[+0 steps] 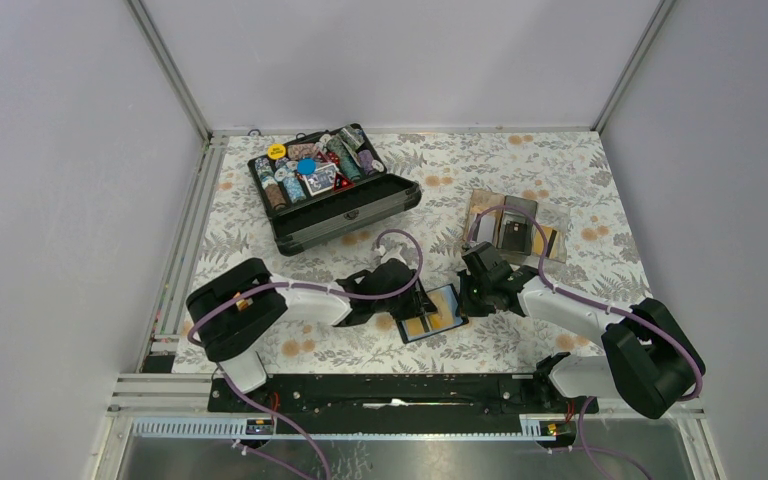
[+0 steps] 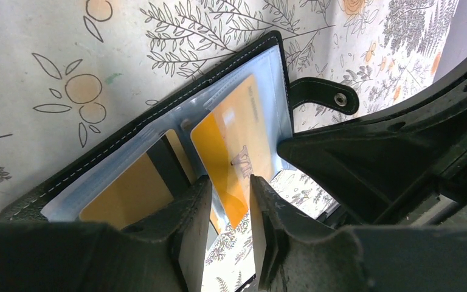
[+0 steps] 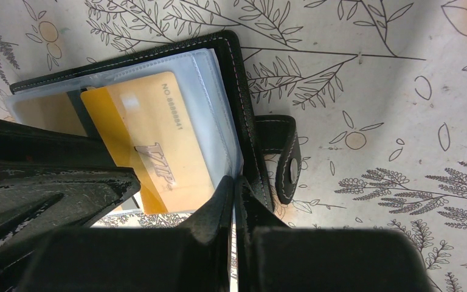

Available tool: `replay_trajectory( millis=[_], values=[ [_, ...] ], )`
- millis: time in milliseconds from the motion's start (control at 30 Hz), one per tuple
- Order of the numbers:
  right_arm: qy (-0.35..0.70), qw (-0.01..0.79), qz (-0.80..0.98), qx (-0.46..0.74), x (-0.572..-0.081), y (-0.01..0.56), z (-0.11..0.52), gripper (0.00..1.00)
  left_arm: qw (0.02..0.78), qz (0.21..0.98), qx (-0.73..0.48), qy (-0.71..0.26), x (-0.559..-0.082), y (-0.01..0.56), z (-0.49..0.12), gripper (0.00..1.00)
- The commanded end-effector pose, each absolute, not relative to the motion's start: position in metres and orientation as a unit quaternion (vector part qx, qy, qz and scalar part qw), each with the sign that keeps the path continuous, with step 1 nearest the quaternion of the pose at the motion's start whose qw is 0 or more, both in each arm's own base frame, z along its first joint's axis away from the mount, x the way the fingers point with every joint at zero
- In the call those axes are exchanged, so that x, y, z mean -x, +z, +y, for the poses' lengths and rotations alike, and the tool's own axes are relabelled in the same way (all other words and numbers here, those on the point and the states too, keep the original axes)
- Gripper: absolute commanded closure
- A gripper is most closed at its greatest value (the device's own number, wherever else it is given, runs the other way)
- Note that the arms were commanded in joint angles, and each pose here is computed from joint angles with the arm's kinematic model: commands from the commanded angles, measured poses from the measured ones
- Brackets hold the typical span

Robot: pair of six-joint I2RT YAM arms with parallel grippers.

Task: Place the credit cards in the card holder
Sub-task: Insert the credit card into the card holder.

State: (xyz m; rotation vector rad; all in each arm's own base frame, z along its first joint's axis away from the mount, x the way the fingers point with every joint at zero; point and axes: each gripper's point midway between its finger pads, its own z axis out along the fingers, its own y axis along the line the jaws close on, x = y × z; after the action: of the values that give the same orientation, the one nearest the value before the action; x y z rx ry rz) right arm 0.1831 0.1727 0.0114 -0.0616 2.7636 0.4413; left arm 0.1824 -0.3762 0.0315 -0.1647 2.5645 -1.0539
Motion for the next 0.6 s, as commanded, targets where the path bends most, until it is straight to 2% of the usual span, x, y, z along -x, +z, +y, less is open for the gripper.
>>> replay_trajectory(
  millis=[0,267,567],
  values=[
    [0.135,0.174,0.975,0.015,-0.182,0.003,0.163,1.00,0.159,0.940,0.034,-0.300,-0.169,-0.001,-0.353,0.68],
    [0.134,0.177,0.975,0.016,-0.183,0.004,0.163,1.00,0.162,0.941,0.035,-0.294,-0.163,0.007,-0.340,0.59],
    [0.136,0.177,0.975,0.016,-0.183,0.004,0.163,1.00,0.152,0.938,0.030,-0.309,-0.161,0.004,-0.353,0.60]
  ],
)
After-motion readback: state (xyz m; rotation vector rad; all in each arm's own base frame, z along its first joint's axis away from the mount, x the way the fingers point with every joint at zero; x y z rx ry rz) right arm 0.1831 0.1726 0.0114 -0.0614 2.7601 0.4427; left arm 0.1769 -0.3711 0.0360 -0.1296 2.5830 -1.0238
